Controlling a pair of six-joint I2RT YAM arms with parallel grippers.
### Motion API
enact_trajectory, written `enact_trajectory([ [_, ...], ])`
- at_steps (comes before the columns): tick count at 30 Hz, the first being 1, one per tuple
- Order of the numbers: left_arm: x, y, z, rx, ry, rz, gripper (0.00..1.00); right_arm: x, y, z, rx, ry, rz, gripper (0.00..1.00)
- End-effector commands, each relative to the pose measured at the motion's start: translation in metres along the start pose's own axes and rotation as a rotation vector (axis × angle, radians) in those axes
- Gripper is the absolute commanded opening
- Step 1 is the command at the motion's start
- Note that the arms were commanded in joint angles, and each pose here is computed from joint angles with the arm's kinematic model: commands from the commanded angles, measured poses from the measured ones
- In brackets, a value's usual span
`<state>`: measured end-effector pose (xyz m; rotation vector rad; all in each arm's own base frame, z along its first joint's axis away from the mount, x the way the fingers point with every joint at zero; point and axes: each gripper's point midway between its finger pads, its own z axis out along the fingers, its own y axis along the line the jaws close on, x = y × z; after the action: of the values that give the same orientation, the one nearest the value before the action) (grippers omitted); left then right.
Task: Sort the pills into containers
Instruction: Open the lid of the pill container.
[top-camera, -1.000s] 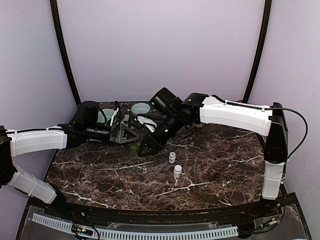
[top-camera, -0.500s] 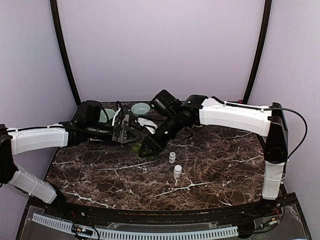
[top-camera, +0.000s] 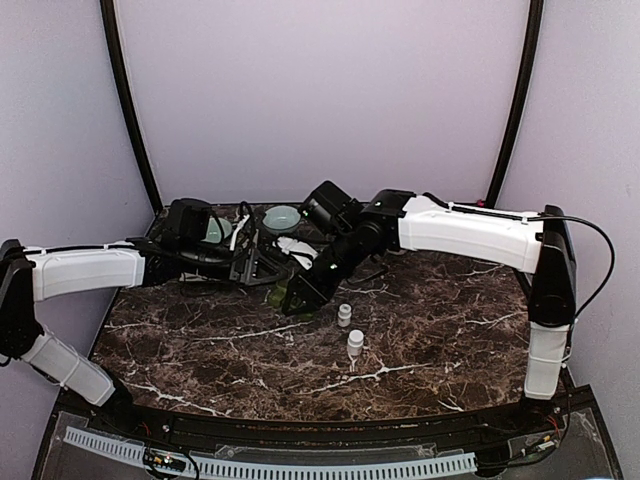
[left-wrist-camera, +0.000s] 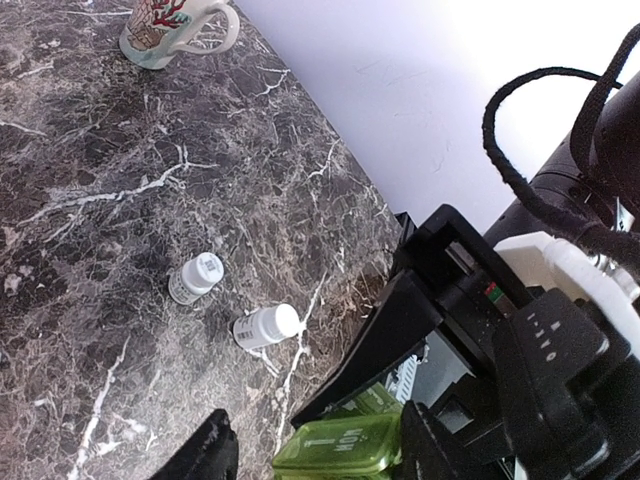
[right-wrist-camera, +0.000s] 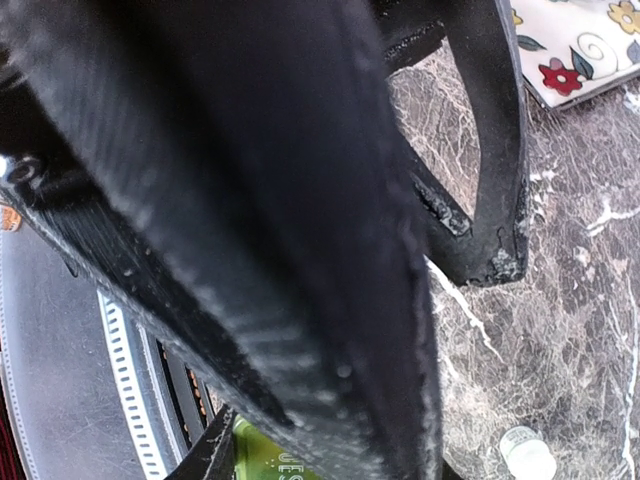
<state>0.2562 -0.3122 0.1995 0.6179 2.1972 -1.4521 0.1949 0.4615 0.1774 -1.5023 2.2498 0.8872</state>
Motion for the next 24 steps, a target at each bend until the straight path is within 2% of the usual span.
enact_trajectory([
  [1, 0.007, 0.015, 0.005, -0.057, 0.032, -0.005, 0.57, -0.029, 0.025, -0.021, -0.041, -0.087, -0.080, 0.00],
  [24, -0.002, 0.026, 0.017, -0.074, 0.042, 0.018, 0.59, -0.031, 0.040, -0.019, -0.082, -0.062, -0.111, 0.00],
])
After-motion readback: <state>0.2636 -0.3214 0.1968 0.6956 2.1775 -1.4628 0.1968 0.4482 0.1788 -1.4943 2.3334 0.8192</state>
